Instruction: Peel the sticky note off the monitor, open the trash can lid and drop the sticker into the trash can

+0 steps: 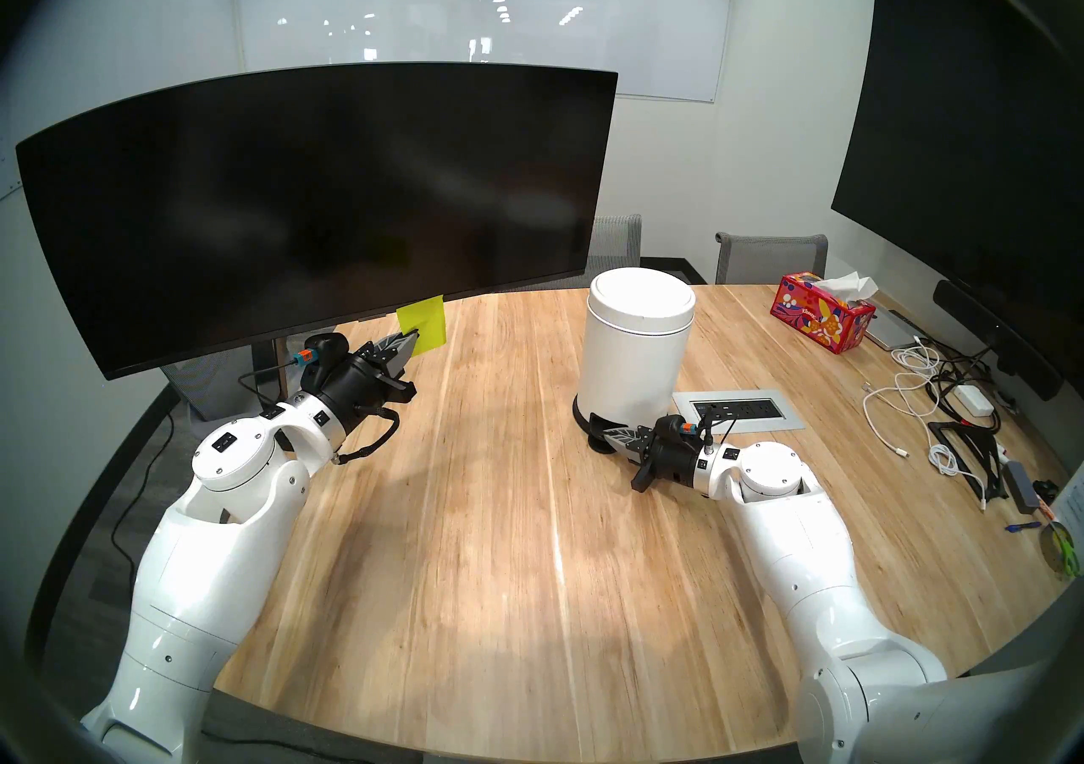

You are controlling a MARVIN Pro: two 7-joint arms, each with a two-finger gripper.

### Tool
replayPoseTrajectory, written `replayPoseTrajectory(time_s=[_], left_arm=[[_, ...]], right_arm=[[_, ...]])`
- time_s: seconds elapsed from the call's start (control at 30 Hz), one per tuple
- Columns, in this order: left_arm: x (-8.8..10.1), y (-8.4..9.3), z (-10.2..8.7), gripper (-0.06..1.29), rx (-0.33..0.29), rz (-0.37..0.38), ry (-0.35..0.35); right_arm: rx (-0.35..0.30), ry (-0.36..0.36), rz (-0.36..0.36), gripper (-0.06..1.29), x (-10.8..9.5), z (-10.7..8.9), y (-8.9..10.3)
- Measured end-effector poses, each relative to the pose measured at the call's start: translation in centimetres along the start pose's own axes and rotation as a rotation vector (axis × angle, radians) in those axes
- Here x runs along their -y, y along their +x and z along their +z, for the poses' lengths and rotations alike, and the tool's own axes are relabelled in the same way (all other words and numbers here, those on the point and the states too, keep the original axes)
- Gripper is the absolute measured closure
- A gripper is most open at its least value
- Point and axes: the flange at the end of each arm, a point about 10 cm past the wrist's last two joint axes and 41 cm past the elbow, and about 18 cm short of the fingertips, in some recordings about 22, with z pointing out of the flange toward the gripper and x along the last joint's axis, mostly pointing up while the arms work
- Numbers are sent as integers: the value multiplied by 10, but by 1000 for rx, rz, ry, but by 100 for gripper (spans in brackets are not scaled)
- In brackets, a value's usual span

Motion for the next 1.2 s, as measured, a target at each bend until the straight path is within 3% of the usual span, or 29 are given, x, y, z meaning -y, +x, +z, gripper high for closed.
replayPoseTrajectory(time_s=[0.5,1.2], left_arm=[[0,0,0,125,0,0,0],[0,0,0,125,0,0,0]], right_arm=[[30,-6,-14,125,0,8,-13],[24,-16,-8,125,-4,12,-13]])
